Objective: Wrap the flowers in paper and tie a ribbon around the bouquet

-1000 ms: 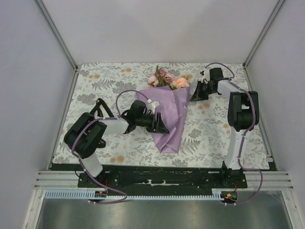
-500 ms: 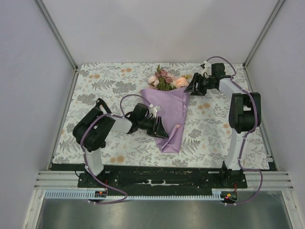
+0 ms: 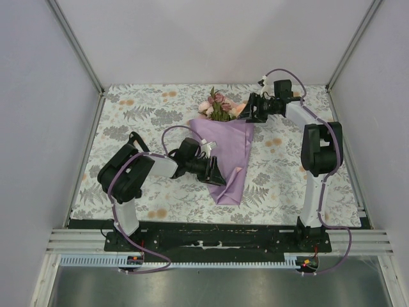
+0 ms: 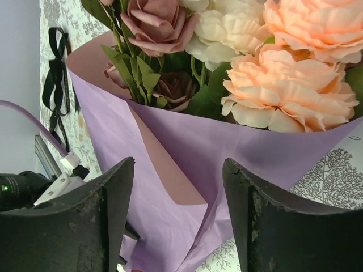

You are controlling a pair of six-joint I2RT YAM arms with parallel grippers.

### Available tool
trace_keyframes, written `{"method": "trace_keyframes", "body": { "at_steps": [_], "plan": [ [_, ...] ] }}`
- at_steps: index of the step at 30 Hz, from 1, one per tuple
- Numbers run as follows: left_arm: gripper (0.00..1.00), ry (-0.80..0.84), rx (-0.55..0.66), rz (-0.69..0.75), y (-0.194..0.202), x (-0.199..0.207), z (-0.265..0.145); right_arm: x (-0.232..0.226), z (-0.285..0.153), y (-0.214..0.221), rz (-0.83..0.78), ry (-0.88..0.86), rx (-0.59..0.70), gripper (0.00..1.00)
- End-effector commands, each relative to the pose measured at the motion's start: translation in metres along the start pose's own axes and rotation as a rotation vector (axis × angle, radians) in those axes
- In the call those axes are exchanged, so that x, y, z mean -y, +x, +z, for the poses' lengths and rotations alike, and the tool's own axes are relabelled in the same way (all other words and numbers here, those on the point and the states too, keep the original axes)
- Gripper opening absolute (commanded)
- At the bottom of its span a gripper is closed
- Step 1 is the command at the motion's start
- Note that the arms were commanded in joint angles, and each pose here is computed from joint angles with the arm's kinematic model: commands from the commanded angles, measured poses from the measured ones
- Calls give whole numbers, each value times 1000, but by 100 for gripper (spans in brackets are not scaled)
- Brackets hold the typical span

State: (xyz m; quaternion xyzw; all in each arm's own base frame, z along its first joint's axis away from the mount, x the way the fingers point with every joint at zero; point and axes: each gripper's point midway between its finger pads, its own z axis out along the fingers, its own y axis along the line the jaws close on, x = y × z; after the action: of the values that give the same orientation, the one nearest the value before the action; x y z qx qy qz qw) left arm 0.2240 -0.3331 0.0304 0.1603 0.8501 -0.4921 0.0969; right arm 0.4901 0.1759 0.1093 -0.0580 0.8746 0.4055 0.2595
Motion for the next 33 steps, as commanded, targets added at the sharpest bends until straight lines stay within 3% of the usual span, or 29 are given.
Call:
{"method": "trace_keyframes", "body": {
  "at_steps": [1,9,14,17,19,22,23,24,33],
  "plan": [
    [52,-12,12,56,-8,-3,4,-4,3,1,-40,-21,-16,72],
    [52,-17,14,58,-8,-3,4,1,10,21,-103,-14,-73,68],
    [52,-20,12,63,-7,-4,3,0,7,31,-153,-24,-94,72],
    [52,-21,10,64,-6,-5,4,1,8,34,-161,-25,-100,67],
    [52,-18,7,63,-6,-4,4,2,10,35,-156,-24,-104,56],
    [52,-17,10,75,-7,-2,4,5,11,33,-149,-6,-99,21],
    [52,-21,10,74,-7,-3,4,4,10,33,-150,-1,-98,4],
    [53,-19,12,83,-8,0,2,2,7,32,-152,4,-94,0],
    [66,59,146,143,-32,47,-33,16,-36,34,-129,105,-57,0]
  ]
}}
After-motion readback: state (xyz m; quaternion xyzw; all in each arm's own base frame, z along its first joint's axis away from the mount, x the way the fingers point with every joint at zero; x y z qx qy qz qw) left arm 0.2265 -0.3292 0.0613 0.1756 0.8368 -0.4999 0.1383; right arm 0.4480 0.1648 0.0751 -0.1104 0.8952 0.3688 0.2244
